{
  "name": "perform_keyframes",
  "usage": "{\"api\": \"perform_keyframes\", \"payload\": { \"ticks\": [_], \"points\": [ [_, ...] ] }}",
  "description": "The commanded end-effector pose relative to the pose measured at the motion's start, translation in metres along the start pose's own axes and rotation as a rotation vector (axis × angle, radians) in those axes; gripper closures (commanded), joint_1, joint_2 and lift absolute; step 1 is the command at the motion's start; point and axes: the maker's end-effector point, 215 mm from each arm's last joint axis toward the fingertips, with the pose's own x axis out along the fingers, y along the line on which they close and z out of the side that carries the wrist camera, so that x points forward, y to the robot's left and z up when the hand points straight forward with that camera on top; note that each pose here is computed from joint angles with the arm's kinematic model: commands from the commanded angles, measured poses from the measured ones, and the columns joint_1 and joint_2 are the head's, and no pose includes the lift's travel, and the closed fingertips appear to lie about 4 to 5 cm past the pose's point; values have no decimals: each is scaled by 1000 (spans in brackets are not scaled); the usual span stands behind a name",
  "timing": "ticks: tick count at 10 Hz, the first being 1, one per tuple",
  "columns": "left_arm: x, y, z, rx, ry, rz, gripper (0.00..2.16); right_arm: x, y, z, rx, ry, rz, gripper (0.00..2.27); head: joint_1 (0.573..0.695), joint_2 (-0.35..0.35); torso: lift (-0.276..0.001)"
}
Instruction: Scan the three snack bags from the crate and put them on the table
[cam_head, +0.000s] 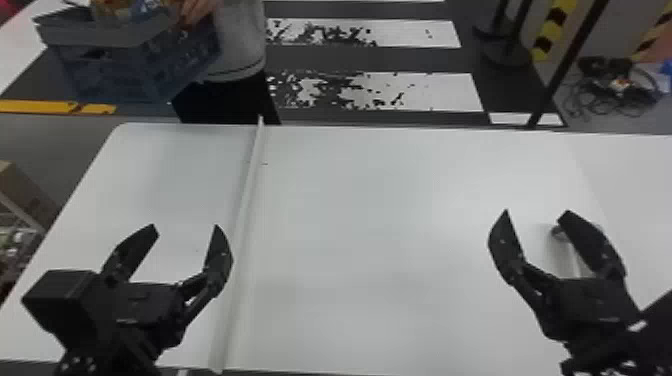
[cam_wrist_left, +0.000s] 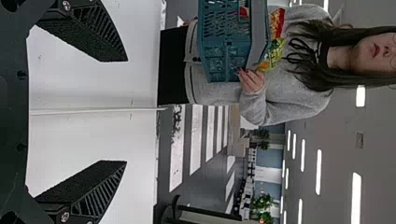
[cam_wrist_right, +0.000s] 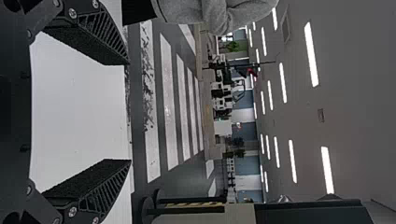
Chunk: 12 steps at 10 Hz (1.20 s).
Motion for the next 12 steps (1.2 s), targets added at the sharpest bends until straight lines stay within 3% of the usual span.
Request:
{"api": "perform_keyframes", "payload": {
  "ticks": [1,3,5,12],
  "points": [
    [0,-2,3,4,-13,-10,90,0,0,2,0,-3,0,144,695,14,-94],
    [-1,-4,3,5,-14,-17,90,0,1,4,3,-7,0,144,695,8,-94],
    [-7,-9,25,11,-105,-41,83,-1,0,5,1,-7,-1,144,695,7,-94],
    [-8,-8,19,-5,-86,-37,83,-5,1,8,5,-13,-1,147,695,2,-94]
  ]
}}
